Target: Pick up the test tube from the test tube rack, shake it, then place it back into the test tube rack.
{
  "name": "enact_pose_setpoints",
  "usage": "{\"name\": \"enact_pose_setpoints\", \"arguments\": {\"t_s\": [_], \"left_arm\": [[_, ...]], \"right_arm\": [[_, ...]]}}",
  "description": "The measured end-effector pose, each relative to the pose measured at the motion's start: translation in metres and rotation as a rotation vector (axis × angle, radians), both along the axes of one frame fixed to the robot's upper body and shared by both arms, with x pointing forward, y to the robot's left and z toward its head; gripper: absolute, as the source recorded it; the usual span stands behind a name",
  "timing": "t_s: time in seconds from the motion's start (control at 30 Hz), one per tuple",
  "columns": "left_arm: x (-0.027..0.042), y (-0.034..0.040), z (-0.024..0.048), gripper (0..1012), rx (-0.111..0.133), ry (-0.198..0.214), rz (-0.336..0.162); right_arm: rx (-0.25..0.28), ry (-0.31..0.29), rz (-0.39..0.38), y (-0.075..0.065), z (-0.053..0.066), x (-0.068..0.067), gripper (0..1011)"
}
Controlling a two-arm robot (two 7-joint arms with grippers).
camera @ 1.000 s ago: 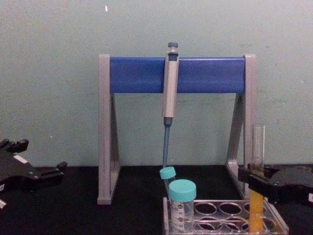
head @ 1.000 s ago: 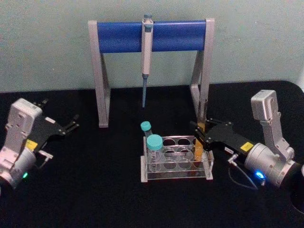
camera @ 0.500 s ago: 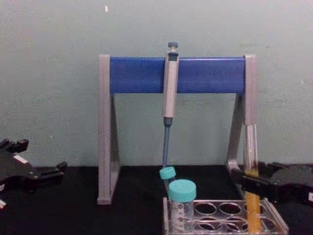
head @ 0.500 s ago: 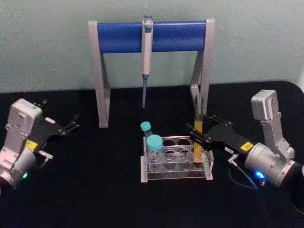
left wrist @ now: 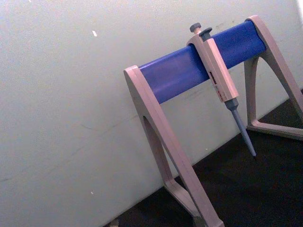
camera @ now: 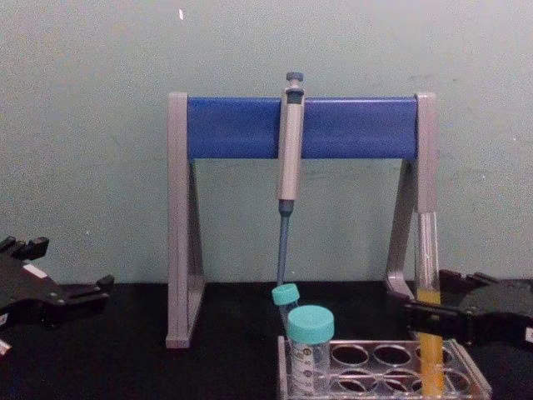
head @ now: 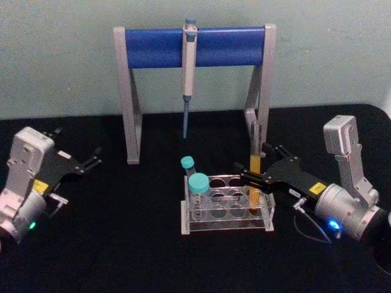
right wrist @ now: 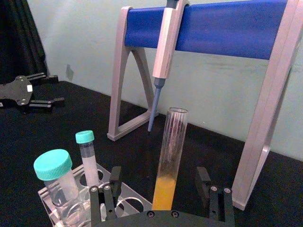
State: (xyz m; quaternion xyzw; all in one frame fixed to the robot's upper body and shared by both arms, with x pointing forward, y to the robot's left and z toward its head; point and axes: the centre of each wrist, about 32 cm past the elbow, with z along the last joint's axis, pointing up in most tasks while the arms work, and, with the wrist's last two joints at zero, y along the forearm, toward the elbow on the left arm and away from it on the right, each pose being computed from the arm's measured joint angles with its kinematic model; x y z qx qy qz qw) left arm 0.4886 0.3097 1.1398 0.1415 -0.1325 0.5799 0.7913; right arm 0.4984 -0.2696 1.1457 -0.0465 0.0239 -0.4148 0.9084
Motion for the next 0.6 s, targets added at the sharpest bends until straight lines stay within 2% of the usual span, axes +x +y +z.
{"name": "enact_pose_setpoints", "arguments": {"t_s": [0.43, 0.47, 0.6], "left_arm": [[0.0, 0.0, 0.0, 1001, 0.0, 0.0, 0.0], [0.0, 0.0, 0.0, 1001, 0.0, 0.0, 0.0], [0.0, 0.0, 0.0, 1001, 0.0, 0.0, 0.0]], "right_arm": [[-0.004, -0.008, 0.016, -0.003, 0.002, -0.004, 1000], [-0.007, -0.014, 0.016, -0.006, 0.005, -0.014, 1000], [-0.011, -0.019, 0.003, -0.01, 0.007, -0.024, 1000]]}}
